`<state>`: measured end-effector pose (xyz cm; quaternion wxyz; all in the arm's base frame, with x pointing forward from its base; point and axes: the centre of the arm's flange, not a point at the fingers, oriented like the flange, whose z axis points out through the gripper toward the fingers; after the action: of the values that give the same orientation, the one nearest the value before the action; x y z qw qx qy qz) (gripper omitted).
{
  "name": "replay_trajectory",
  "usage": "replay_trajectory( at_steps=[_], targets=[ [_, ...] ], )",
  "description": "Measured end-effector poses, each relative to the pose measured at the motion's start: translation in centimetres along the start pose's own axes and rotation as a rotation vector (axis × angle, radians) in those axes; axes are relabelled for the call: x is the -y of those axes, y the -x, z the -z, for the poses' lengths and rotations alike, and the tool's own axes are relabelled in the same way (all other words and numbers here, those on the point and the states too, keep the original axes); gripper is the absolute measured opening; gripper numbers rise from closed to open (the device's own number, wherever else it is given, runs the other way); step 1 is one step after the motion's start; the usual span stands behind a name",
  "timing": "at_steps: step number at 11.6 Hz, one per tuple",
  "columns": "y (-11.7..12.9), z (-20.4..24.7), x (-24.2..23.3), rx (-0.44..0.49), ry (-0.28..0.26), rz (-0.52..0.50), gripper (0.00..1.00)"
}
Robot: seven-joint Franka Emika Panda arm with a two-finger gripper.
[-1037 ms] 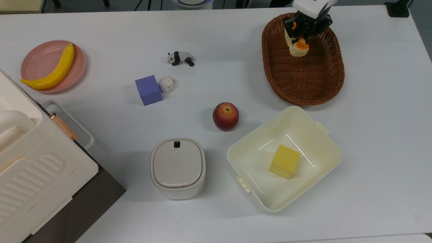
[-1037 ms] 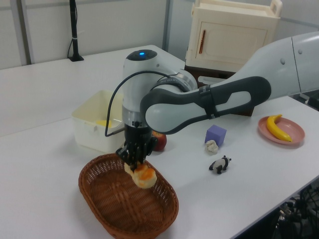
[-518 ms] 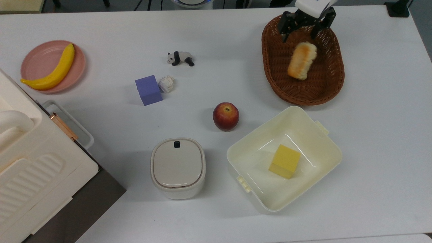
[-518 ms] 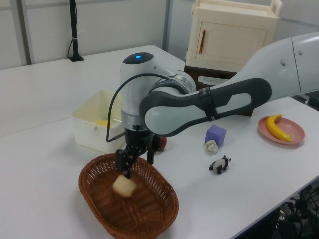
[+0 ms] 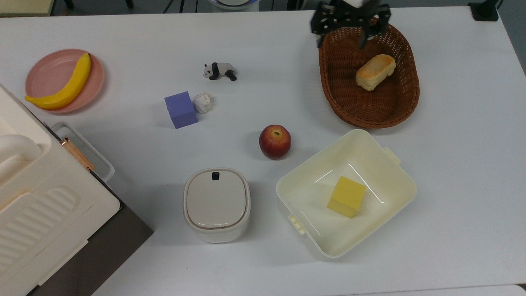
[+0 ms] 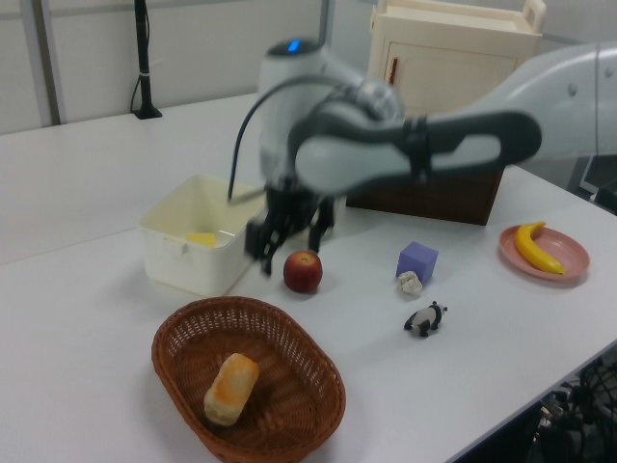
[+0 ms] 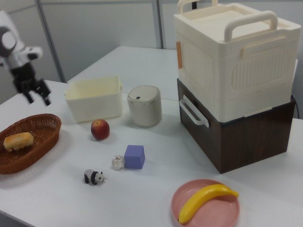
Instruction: Put the bread in the basket
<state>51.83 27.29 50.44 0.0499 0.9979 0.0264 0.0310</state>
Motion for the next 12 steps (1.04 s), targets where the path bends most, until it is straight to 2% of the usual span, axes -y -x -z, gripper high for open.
replay_trajectory(
  at_steps=[3, 4, 7, 10, 12],
  targets=[
    [-3.6, 4.2, -11.5, -0.028, 0.007, -0.196, 1.0],
    [-4.0, 4.7, -14.5, -0.031, 0.012, -0.222, 1.0],
    [-3.6, 6.3, -22.3, -0.004, 0.032, -0.216, 1.0],
    [-2.7, 8.8, -30.6, 0.015, -0.125, -0.215, 1.0],
    [-2.2, 9.0, -32.1, 0.037, -0.152, -0.221, 1.0]
  ],
)
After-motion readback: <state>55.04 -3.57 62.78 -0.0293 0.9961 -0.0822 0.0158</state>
